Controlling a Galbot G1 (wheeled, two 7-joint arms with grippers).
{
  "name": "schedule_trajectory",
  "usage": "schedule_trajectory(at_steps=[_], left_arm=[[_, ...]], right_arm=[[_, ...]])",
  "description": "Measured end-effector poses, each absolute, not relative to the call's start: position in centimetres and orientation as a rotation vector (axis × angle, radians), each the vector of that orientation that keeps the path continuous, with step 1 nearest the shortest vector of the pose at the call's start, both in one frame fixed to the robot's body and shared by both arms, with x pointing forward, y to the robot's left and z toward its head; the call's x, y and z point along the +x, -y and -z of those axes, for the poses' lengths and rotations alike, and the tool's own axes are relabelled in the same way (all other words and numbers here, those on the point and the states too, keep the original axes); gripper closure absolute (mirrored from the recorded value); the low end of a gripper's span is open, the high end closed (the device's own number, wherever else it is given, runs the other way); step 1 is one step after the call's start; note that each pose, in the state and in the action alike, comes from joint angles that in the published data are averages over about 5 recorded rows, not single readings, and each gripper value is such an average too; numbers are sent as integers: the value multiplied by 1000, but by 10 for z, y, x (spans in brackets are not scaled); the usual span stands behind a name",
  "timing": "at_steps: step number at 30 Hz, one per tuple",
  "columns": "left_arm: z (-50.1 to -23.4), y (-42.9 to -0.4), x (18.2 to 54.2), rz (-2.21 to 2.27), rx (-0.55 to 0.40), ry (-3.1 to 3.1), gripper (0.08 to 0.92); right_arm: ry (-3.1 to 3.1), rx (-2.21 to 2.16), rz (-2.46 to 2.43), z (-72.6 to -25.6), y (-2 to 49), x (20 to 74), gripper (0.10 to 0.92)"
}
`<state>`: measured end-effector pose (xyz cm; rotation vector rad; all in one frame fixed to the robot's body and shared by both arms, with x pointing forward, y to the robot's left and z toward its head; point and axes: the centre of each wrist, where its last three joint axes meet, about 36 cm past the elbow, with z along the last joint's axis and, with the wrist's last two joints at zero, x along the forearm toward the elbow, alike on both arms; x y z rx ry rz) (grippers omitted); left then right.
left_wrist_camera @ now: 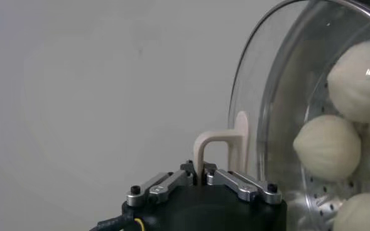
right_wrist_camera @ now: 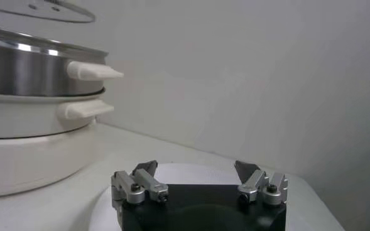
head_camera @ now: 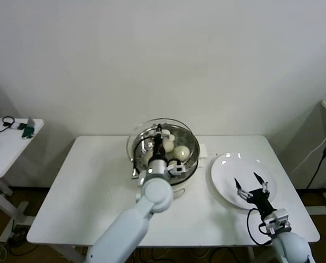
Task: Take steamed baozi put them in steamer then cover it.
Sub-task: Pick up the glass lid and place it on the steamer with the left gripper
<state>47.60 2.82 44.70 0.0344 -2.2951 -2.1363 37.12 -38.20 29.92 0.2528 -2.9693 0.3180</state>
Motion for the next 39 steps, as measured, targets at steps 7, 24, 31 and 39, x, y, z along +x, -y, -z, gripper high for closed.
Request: schedule_trajectory(at_steps=[7, 24, 31, 39], left_arm=[[-432, -18, 483, 2136, 9, 2265, 849], [-426, 0, 489, 2143, -17, 2255, 849], [-424, -2, 491, 2161, -18, 2234, 849], [-423, -3, 491, 2171, -18, 2219, 849]], right_arm=[[2971, 249, -314, -298, 382, 370, 200], [2971, 232, -314, -296, 386, 367, 200], [2971, 228, -313, -295, 387, 366, 200], [2970, 227, -312, -294, 387, 366, 200]])
